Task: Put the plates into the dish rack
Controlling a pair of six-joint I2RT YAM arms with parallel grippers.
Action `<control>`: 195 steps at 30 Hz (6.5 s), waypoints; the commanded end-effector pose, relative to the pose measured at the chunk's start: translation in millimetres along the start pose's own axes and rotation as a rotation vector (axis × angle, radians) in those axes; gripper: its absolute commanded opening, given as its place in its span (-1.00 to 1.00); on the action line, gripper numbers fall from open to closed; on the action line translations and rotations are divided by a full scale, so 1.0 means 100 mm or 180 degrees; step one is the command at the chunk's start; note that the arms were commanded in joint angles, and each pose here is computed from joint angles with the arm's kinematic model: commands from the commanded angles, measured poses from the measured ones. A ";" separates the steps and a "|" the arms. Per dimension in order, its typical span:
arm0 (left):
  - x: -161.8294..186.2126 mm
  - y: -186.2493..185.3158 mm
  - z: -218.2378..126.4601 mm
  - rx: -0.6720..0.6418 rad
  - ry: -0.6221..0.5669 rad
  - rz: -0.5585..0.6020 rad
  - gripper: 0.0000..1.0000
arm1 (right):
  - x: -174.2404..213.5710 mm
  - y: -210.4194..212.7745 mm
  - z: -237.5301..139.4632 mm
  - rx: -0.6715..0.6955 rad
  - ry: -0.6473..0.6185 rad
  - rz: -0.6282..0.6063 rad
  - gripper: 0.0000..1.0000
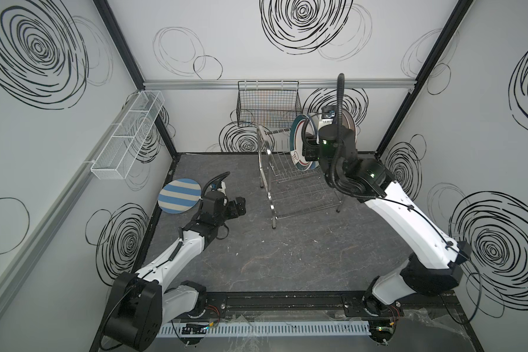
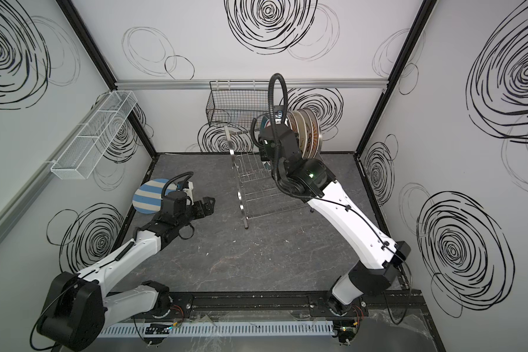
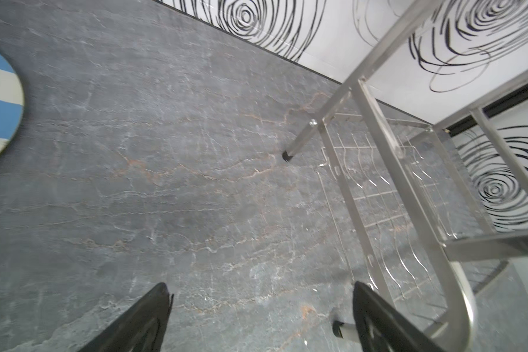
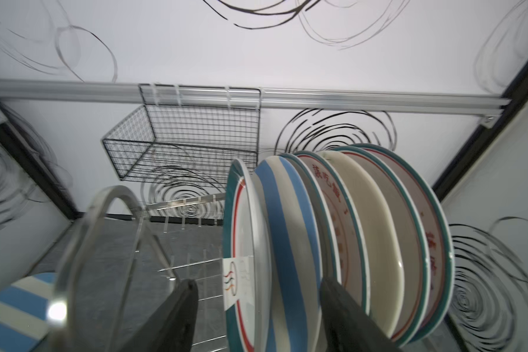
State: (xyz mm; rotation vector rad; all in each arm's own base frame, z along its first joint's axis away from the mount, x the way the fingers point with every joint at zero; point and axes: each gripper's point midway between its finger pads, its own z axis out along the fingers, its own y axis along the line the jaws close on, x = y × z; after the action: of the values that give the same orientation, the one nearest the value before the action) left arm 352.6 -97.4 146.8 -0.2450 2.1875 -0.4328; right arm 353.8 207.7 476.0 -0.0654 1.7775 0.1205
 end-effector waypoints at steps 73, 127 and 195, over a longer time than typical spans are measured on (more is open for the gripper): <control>-0.08 1.81 1.24 -0.1428 0.1130 -0.0109 0.92 | 3.13 0.40 -1.02 -0.2605 0.1113 0.0678 1.00; -0.40 0.16 0.92 -0.0370 0.0458 0.0194 0.92 | 3.50 0.36 -1.15 -0.2571 0.1702 0.1063 1.00; 1.67 -0.33 -0.06 0.0984 0.1484 -0.0327 0.92 | 4.38 1.29 -0.57 -0.2667 0.3058 0.2289 -0.23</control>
State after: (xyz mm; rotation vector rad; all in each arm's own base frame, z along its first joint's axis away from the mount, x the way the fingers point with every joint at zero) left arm 258.1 -175.4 41.1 -0.0936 2.4935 -0.9055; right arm 183.0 322.9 36.9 -0.0554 2.5939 1.4885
